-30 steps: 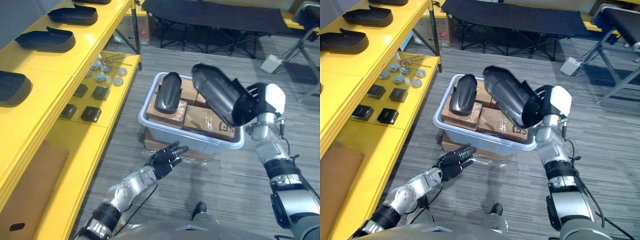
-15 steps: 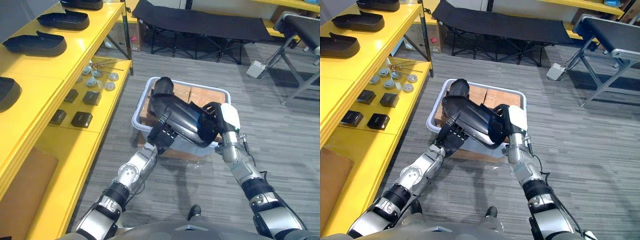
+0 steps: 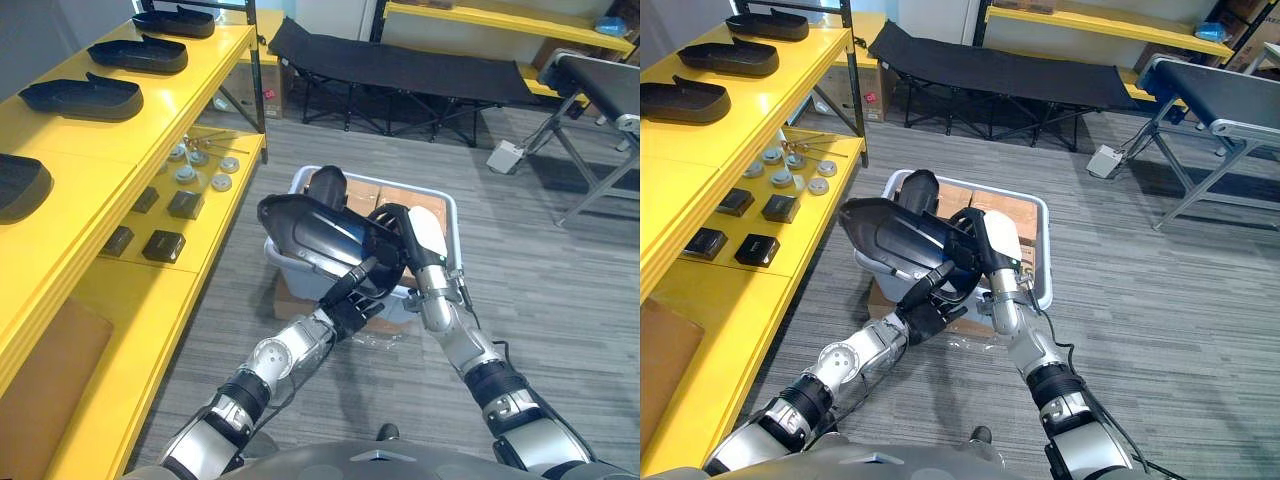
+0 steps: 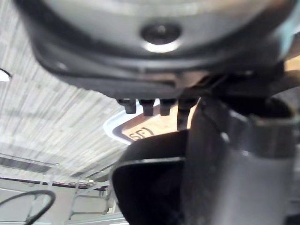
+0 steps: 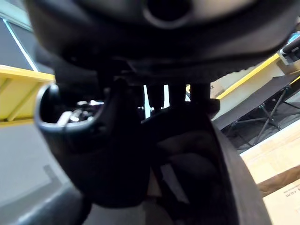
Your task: Walk over and take three plastic housings, then place them on the shelf
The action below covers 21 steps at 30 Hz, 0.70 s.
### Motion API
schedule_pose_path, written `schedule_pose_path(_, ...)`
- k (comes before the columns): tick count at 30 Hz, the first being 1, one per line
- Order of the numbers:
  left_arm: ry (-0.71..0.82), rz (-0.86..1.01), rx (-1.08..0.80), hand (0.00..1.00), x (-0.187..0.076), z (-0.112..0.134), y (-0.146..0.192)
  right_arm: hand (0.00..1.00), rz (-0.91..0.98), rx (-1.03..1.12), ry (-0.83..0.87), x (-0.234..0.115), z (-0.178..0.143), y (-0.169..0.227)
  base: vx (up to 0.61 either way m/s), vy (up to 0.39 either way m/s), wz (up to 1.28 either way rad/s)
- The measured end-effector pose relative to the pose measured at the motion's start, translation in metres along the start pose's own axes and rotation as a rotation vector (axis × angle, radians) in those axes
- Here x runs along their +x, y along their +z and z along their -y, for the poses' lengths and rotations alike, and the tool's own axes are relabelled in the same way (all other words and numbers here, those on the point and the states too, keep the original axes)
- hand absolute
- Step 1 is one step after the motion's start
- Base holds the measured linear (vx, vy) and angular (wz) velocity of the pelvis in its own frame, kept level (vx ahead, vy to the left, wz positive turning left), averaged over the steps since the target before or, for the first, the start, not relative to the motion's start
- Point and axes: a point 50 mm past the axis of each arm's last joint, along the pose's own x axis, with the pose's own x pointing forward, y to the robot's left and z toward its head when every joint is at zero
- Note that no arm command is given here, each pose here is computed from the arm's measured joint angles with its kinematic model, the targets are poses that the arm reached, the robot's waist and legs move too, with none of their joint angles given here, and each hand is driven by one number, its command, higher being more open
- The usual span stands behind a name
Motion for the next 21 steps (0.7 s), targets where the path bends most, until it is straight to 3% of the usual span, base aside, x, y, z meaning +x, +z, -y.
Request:
schedule_pose_path(5,0.006,0.117,-0.025,0.00,0.001,0.002,0.008,0.00,-0.024,0.035,0.026,-0.008,-0.007,-0.002,0.00,0.004,-0.04)
schedule_pose_path(9,0.072,0.228,-0.101,0.00,-0.002,-0.011,0.020,0.00,-0.034,0.107,0.040,-0.020,-0.022,0.005,0.00,0.002,-0.02)
schedule_pose_path(21,0.057,0.263,-0.268,0.00,-0.008,-0.036,-0.003,0.00,-0.085,0.205,0.059,-0.037,-0.048,0.014,0.00,0.000,0.00)
